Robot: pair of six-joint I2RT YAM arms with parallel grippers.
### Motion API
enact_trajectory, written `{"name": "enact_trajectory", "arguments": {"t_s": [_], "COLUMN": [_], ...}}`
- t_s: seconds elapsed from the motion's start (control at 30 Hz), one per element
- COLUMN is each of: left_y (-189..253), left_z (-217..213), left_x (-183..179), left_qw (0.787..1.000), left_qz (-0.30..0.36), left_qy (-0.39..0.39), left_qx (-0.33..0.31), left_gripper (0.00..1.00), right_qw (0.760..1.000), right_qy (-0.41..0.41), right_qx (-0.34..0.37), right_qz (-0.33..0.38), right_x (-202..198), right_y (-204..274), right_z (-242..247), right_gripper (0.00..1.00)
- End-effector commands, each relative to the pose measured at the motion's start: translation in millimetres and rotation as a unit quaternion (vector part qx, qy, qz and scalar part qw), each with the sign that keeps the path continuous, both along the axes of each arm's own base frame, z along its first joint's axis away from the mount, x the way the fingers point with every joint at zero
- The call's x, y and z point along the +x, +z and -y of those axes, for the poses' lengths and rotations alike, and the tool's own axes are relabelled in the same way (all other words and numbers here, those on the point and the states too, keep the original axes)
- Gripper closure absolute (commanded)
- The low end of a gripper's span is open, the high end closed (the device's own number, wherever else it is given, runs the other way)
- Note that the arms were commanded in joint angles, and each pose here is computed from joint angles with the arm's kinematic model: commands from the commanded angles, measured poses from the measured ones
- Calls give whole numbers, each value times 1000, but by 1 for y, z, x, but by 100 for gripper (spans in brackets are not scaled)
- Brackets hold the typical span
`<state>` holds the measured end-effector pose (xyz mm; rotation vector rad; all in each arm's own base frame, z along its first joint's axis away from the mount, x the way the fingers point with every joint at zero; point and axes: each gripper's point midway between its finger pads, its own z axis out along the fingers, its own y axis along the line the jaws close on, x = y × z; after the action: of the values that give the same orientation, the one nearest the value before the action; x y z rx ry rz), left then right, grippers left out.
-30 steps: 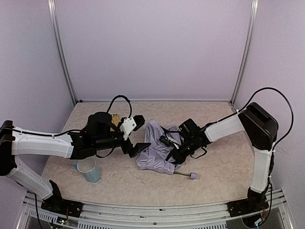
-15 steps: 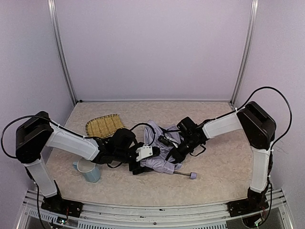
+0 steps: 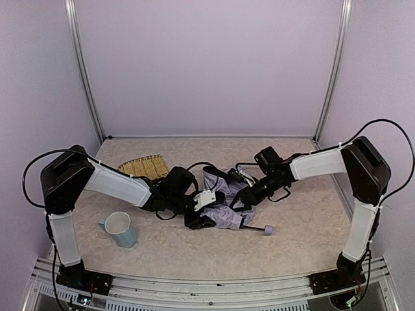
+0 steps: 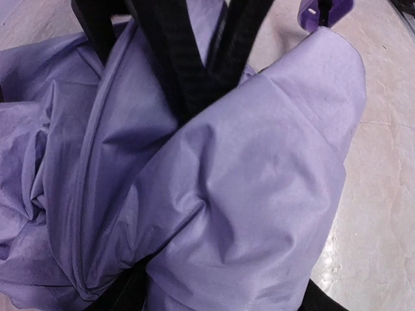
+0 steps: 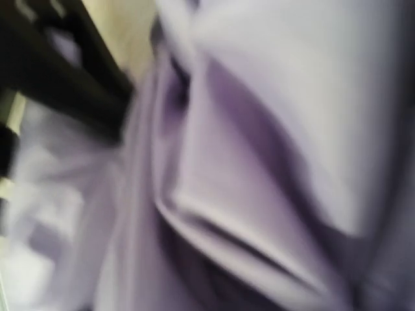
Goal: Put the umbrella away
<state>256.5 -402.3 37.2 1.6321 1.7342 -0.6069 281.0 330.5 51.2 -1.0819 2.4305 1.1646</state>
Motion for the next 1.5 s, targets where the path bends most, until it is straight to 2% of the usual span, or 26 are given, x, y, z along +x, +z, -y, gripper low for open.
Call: {"name": "enact_trajectory", "arguments": {"t_s": [0.0, 0.03, 0.07, 0.1, 0.2, 0.37, 0.43, 0.5, 0.6, 0.67, 0.73, 0.83, 0.93, 1.03, 1.23, 1.33, 1.47], "left_y": [-67, -69, -72, -73, -76, -81, -82, -81, -80, -80, -84, -87, -87, -84, -85, -87, -90], "left_z": [-29, -29, -29, -29, -28, -25, -25, -24, -23, -21, -22, -21, -22, -22, -24, -24, -29], "left_x": [-32, -30, -30, -30, -29, -26, -22, -20, -21, -24, -27, -27, -28, -33, -34, -36, -38], "left_qw": [986, 985, 984, 984, 983, 983, 983, 983, 983, 982, 980, 975, 971, 969, 960, 958, 953], "left_qz": [-136, -140, -144, -146, -147, -126, -115, -111, -112, -120, -135, -157, -180, -199, -237, -243, -254], "left_qy": [20, 25, 29, 31, 38, 56, 65, 69, 65, 52, 41, 34, 32, 19, 4, -6, -16], "left_qx": [95, 96, 98, 99, 104, 124, 129, 128, 130, 132, 142, 155, 153, 149, 149, 154, 164], "left_gripper": [41, 42, 43, 44, 46, 48, 47, 45, 45, 46, 48, 51, 53, 54, 54, 55, 55], "right_qw": [994, 991, 987, 981, 954, 920, 913, 916, 955, 960, 939, 895, 859, 812, 751, 715, 706], "right_qy": [-79, -102, -129, -158, -247, -338, -356, -355, -234, -119, -5, 124, 151, 179, 226, 216, 225], "right_qx": [-3, -18, -31, -46, -107, -167, -177, -168, -90, -56, -41, -37, -59, -68, -145, -194, -232], "right_qz": [75, 85, 93, 105, 130, 106, 91, 86, 155, 249, 343, 427, 486, 551, 603, 636, 630], "right_x": [29, 32, 34, 36, 37, 11, -2, -10, -20, -38, -64, -89, -78, -70, -48, -23, -1], "right_y": [48, 52, 56, 59, 62, 57, 52, 55, 89, 117, 123, 104, 90, 79, 44, 34, 16], "right_z": [14, 23, 33, 44, 86, 136, 148, 149, 98, 58, 28, 4, 0, -1, 5, 8, 9], "right_gripper": [29, 14, 6, 4, 6, 15, 16, 18, 23, 23, 20, 16, 13, 8, 6, 5, 5]}}
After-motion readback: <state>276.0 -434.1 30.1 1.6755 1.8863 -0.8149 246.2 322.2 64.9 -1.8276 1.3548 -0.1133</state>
